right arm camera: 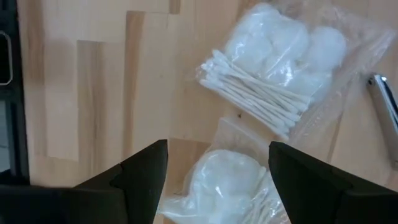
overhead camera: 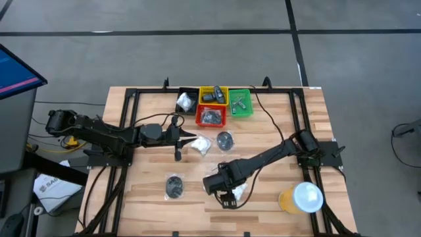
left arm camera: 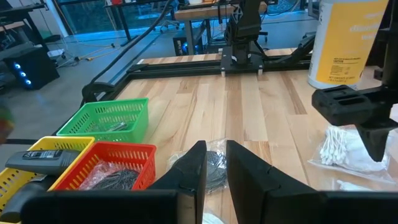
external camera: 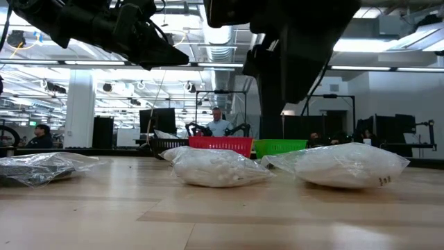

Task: Pick & Place Travel size toiletries
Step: Put the cotton pack into the black bin

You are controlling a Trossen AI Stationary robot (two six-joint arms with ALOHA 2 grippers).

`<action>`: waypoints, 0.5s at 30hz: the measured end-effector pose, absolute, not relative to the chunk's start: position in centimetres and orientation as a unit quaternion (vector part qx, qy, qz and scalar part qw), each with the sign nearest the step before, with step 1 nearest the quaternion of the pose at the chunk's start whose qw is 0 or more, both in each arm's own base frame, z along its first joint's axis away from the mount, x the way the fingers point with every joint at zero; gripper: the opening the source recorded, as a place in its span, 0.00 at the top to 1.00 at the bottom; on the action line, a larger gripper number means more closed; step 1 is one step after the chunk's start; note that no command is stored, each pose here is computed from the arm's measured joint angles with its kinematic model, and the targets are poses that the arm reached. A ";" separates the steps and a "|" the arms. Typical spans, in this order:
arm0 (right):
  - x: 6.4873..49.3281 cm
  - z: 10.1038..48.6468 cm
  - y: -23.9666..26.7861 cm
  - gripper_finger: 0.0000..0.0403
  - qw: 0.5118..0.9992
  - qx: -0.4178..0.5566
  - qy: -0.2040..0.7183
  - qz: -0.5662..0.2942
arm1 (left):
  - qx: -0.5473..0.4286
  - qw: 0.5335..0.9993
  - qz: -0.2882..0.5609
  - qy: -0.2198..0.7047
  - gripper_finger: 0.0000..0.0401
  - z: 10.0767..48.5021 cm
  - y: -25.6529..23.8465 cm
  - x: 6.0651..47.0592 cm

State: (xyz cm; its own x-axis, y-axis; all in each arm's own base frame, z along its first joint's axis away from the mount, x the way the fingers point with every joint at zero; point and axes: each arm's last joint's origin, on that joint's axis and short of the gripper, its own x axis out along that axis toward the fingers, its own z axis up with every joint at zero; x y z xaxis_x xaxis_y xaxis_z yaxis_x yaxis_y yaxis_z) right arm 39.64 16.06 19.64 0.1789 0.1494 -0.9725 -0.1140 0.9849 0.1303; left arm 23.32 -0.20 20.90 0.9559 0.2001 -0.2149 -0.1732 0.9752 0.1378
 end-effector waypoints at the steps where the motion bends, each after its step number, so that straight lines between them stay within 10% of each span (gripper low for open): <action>1: 39.6 19.6 16.1 0.34 0.768 0.014 0.635 0.084 | 0.059 0.987 0.095 0.114 0.87 20.9 -0.2 23.3; 15: 38.7 17.2 15.6 0.34 0.751 0.021 0.658 0.050 | 0.059 0.987 0.094 0.114 0.87 20.9 -0.2 23.3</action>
